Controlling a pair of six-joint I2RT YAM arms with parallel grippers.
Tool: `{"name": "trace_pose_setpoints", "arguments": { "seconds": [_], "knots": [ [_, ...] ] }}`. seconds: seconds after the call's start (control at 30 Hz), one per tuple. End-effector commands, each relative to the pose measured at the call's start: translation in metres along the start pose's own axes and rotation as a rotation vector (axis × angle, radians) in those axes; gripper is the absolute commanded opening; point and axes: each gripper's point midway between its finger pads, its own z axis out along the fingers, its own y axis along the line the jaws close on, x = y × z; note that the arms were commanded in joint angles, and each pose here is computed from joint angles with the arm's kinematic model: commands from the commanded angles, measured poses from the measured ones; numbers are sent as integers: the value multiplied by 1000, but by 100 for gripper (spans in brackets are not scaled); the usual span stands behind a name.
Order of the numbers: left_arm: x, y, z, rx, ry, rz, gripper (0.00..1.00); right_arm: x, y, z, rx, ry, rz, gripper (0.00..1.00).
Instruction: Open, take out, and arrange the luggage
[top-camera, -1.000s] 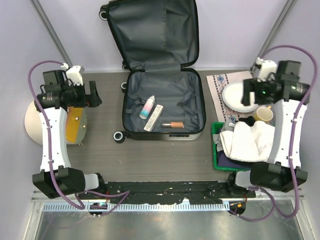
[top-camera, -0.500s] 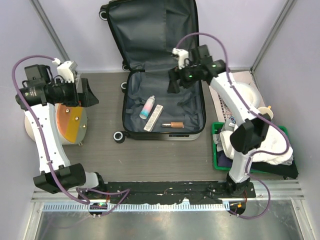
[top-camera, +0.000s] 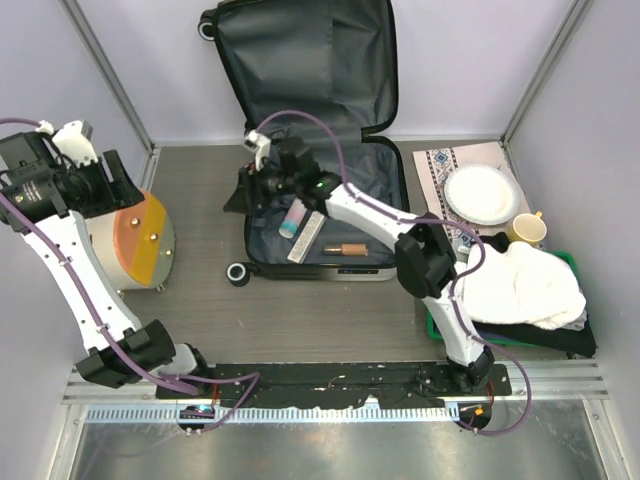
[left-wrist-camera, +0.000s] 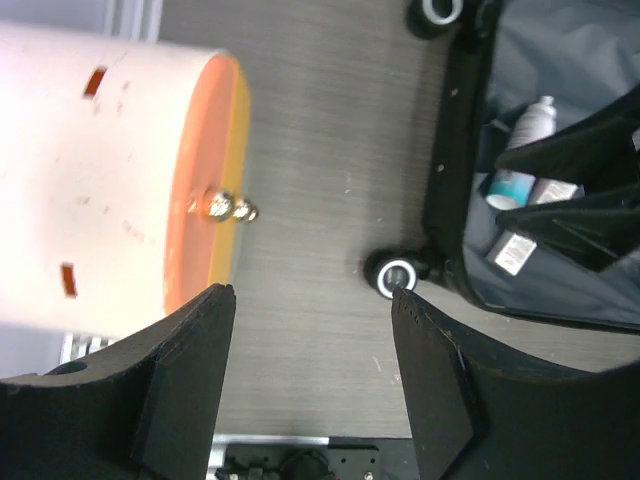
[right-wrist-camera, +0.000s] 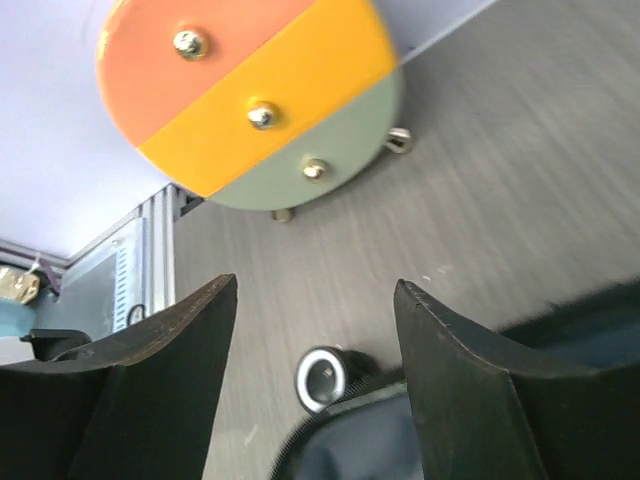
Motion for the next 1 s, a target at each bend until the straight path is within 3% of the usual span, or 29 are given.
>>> {"name": "trace_pose_setpoints", "arguments": {
  "seconds": [0.0, 0.13, 0.3, 0.47, 0.63, 0.77, 0.83, 0.97],
  "knots": [
    [25, 29, -9, -155, 47, -97, 67, -63, 55, 13, -142, -207, -61, 66],
    [33, 48, -2, -187, 77, -152, 60, -48, 56, 40, -175, -199, 21, 62],
    [20, 82, 2, -319, 82, -165, 73, -36, 51, 49, -177, -182, 42, 62],
    [13, 114, 5, -453, 70, -140, 80, -28, 52, 48, -185, -154, 44, 62],
    [32, 124, 30, -431, 133, -121, 80, -29, 44, 44, -159, -139, 4, 62],
    [47, 106, 45, -324, 158, -181, 79, -32, 30, 37, -121, -129, 4, 63],
    [56, 99, 49, -297, 162, -228, 80, -33, 22, 34, -105, -128, 9, 62],
    [61, 91, 48, -270, 104, -183, 81, -36, 6, 25, -77, -123, 30, 62]
  ]
}}
